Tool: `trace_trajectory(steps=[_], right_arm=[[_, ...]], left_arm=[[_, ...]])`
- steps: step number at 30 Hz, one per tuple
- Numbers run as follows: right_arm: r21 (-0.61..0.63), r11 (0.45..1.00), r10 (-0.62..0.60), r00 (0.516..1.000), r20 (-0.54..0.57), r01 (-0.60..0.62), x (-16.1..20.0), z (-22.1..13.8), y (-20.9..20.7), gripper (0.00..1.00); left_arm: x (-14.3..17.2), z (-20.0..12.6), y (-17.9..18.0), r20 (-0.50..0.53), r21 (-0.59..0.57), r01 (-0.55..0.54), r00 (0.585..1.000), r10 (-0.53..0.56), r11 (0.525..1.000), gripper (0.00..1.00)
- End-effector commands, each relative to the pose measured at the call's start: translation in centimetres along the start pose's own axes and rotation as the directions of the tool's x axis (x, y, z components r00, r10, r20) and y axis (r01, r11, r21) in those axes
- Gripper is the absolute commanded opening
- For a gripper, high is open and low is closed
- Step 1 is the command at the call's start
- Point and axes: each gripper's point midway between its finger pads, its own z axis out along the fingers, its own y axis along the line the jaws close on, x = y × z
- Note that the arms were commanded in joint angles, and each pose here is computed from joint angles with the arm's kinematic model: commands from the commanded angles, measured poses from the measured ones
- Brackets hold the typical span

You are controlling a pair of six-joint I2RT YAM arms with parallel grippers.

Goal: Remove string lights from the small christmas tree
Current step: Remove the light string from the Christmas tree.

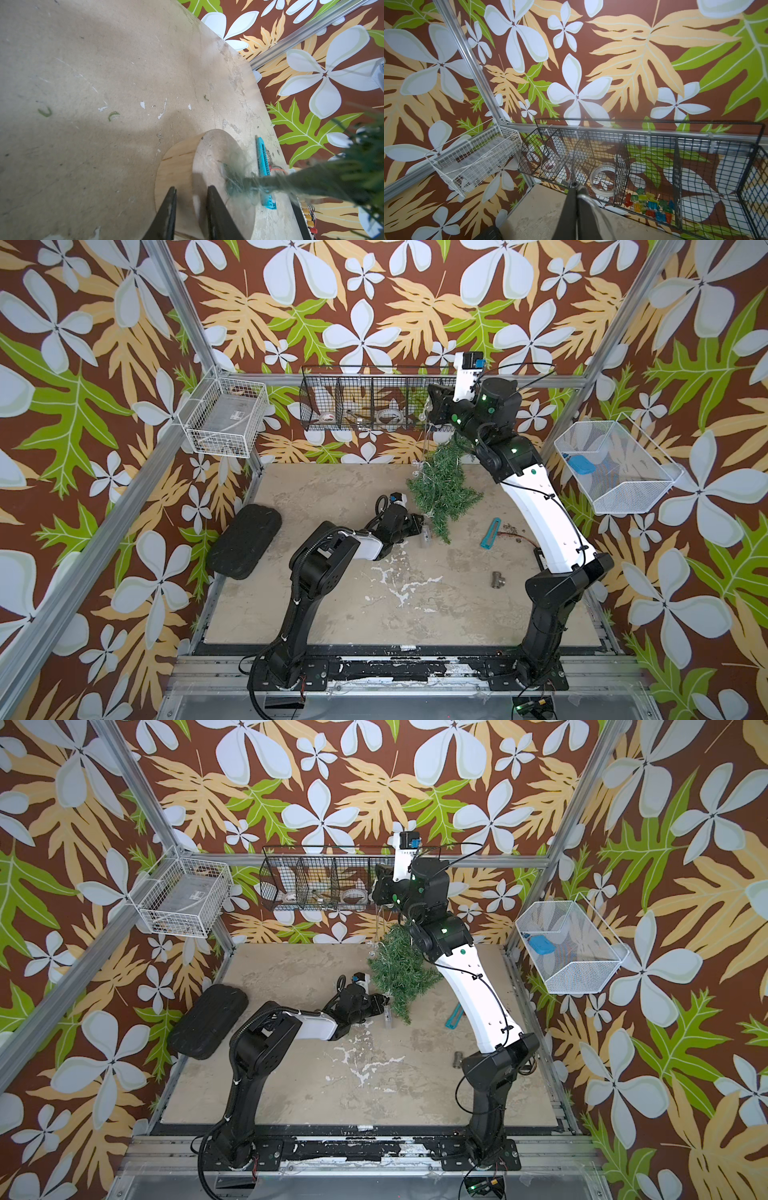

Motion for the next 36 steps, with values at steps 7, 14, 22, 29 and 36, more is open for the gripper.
trace_trajectory(steps=[7,14,22,29,36], right_arm=[[0.055,0.997,0.045,0.991,0.124,-0.052,-3.7,-2.1,-4.2,0.0],[0.08,0.995,0.045,0.992,0.119,-0.055,-4.6,-5.1,-5.9,0.0],[0.012,0.998,0.062,0.977,0.202,-0.065,-8.3,-11.2,-3.2,0.0],[-0.273,0.962,0.069,0.986,0.149,-0.026,-7.3,-14.4,2.3,0.0],[-0.367,0.929,0.085,0.991,0.1,-0.042,-4.9,-14.7,3.5,0.0]], left_arm=[[7.9,-2.0,9.2,-0.281,-0.343,-0.054,0.959,-0.048,0.938,0.27],[7.9,-2.0,9.2,-0.283,-0.34,-0.057,0.958,-0.044,0.939,0.26],[7.8,-2.1,9.2,-0.28,-0.339,-0.057,0.959,-0.043,0.939,0.25],[7.8,-1.9,9.2,-0.28,-0.338,-0.056,0.959,-0.043,0.94,0.25],[7.7,-1.8,9.2,-0.279,-0.341,-0.055,0.959,-0.045,0.939,0.25]])
